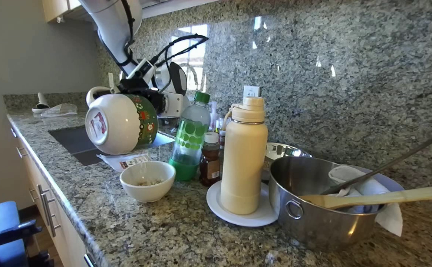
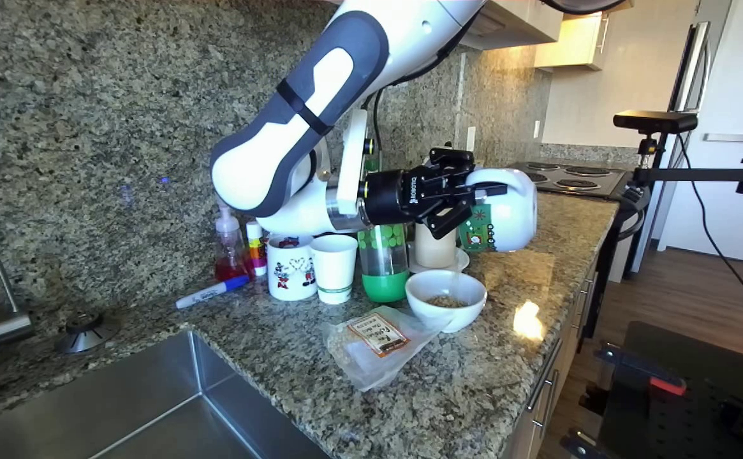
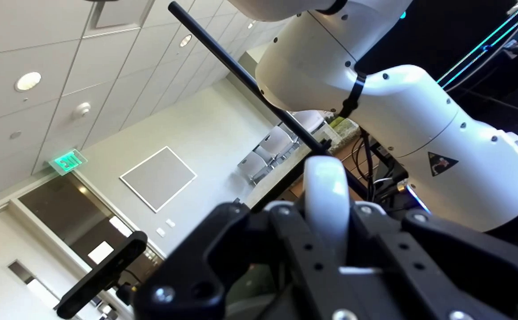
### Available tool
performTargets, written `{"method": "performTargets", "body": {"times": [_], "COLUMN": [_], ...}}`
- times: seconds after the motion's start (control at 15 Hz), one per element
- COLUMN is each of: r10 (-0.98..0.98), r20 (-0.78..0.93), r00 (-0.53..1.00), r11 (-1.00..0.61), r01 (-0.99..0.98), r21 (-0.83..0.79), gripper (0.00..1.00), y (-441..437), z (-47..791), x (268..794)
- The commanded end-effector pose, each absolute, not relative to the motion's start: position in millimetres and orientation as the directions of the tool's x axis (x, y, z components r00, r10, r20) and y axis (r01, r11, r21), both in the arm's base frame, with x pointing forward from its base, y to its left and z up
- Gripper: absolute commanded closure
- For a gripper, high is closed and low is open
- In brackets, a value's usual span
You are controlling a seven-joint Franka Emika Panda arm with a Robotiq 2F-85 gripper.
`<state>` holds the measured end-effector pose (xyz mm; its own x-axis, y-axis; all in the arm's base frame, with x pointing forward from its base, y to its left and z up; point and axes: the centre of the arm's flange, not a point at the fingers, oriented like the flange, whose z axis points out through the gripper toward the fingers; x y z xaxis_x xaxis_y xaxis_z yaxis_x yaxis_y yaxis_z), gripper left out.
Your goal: Pour the contents of the mug into the bowl
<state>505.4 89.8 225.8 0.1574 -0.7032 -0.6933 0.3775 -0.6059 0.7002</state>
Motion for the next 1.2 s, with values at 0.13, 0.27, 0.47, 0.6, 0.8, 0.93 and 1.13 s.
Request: {"method": "performTargets", "body": {"times": [0.13, 0.27, 0.47, 0.6, 0.8, 0.93, 1.13], "r10": [-0.727, -0.731, -0.74, -0.745, -0.744, -0.745, -0.74], "r20": [-0.675, -0.672, -0.663, -0.658, -0.658, -0.657, -0.659], "r00": [0.126, 0.122, 0.113, 0.111, 0.115, 0.117, 0.135], "r11": [-0.574, -0.568, -0.557, -0.549, -0.549, -0.549, -0.553], "r01": [0.428, 0.437, 0.452, 0.458, 0.457, 0.453, 0.436], "r21": [0.698, 0.697, 0.697, 0.699, 0.7, 0.703, 0.71], "gripper": [0.98, 0.98, 0.98, 0.98, 0.98, 0.98, 0.98], "y": [92.0, 93.3, 92.9, 93.9, 92.4, 92.5, 90.2], "z": [240.9, 240.7, 240.3, 240.0, 239.4, 239.5, 241.1], "x": [514.8, 513.9, 513.9, 515.4, 516.2, 516.2, 519.3]}}
